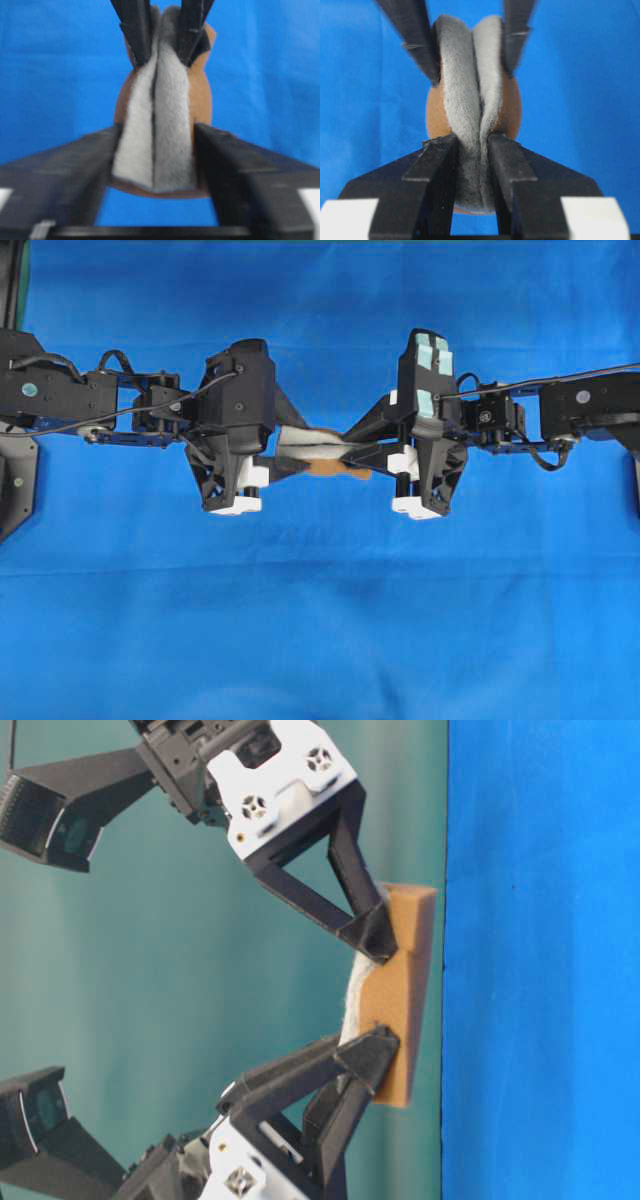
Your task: Hand over the sponge with the left arm and wipe it with the right arm.
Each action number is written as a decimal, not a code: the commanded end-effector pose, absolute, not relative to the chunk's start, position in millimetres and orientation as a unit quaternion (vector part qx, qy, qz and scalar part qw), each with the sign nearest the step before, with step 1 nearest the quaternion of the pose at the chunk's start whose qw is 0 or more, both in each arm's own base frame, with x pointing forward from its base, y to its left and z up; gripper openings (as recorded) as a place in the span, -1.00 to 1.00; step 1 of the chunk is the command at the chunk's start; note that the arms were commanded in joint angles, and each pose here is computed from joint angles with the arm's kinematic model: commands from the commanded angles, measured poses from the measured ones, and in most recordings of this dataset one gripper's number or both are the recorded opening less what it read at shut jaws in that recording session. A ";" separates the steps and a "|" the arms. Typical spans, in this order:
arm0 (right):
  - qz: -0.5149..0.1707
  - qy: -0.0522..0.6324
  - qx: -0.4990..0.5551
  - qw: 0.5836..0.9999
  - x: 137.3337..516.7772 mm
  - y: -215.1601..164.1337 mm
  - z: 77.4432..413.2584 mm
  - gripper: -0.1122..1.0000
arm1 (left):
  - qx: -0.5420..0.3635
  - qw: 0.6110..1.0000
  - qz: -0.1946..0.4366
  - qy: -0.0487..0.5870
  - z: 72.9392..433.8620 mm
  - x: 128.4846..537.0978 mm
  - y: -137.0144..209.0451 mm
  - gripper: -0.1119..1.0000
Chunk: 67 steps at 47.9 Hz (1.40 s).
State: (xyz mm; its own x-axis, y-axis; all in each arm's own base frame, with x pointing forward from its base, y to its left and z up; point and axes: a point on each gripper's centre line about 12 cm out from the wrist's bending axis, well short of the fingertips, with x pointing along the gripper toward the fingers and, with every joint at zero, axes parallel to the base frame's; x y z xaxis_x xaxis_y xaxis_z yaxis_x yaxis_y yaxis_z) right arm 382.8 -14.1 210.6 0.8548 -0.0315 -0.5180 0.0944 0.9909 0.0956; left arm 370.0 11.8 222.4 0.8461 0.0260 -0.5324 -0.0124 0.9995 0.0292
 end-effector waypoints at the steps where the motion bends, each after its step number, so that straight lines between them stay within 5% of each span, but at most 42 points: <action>1: -0.032 0.245 0.057 0.967 379.5 -14.6 227.3 -0.31 | 0.013 0.968 0.009 0.252 239.1 364.7 10.5 0.44; 7: -0.031 0.241 0.056 0.968 372.0 -14.3 231.0 -0.31 | 0.014 0.972 0.007 0.234 247.4 350.7 8.0 0.82; 30: -0.039 0.249 0.057 0.966 359.4 -19.3 224.9 -0.31 | 0.016 0.985 0.001 0.172 259.8 306.4 2.1 0.81; 55: -0.045 0.366 0.061 0.928 370.3 -19.8 115.4 -0.31 | 0.016 0.985 0.001 0.174 258.1 307.3 2.1 0.80; 67: -0.046 0.371 0.063 0.926 372.9 -19.9 98.2 -0.32 | 0.017 0.984 0.002 0.175 257.7 308.0 2.6 0.80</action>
